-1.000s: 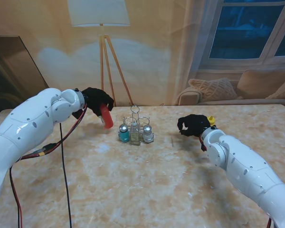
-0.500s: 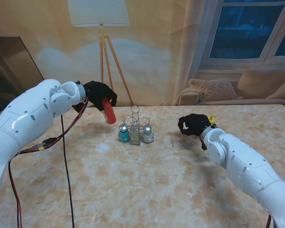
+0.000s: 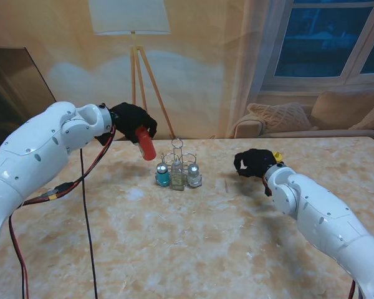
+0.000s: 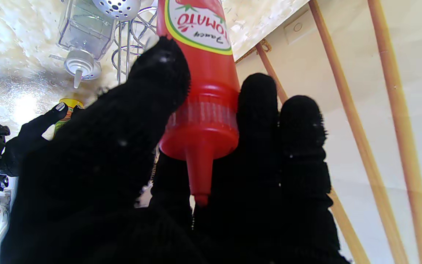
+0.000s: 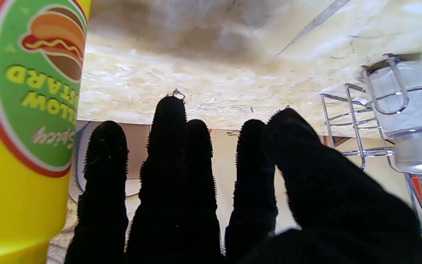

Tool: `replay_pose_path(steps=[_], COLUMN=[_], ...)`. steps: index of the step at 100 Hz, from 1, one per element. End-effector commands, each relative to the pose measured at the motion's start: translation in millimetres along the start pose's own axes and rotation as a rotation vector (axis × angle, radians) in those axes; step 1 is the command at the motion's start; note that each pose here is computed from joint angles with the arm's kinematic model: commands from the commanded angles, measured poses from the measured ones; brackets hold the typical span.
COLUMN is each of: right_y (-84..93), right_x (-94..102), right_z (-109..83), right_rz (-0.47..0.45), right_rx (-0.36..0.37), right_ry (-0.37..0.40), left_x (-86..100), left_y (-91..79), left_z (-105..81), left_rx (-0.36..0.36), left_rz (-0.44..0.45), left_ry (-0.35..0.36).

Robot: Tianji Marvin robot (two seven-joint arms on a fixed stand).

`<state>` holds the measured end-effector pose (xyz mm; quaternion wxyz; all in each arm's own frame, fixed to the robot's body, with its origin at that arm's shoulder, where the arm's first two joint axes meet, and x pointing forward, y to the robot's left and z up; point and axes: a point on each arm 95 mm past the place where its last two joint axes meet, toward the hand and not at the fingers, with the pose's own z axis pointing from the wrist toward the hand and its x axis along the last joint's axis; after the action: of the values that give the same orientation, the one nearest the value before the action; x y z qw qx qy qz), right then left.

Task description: Place the seasoning bottles into the rack

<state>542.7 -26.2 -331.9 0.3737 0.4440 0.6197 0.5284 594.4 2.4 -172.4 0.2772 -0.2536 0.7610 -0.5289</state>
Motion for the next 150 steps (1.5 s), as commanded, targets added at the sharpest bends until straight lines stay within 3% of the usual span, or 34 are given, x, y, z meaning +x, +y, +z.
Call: replay_pose_path(steps=[1,84,150], right_y=[-4.3,-3.5,-4.5], right_x=[5.3,4.5,4.8], right_z=[0.5,3.3,5.3], right_rz=[0.003,0.003,0.000], right_rx=[0.021,0.036,0.042], right_ry=[0.010,0.010,0.009], left_x=[1.6,21.5,24.5], left_y=[-5.7,-12.3,-13.3], left_z=[1.3,5.9,29.4], left_rx=[-0.004,0.056,0.085], left_rz=[0.007,0.015,-0.025], left_ry=[0.010,0.087,0.070])
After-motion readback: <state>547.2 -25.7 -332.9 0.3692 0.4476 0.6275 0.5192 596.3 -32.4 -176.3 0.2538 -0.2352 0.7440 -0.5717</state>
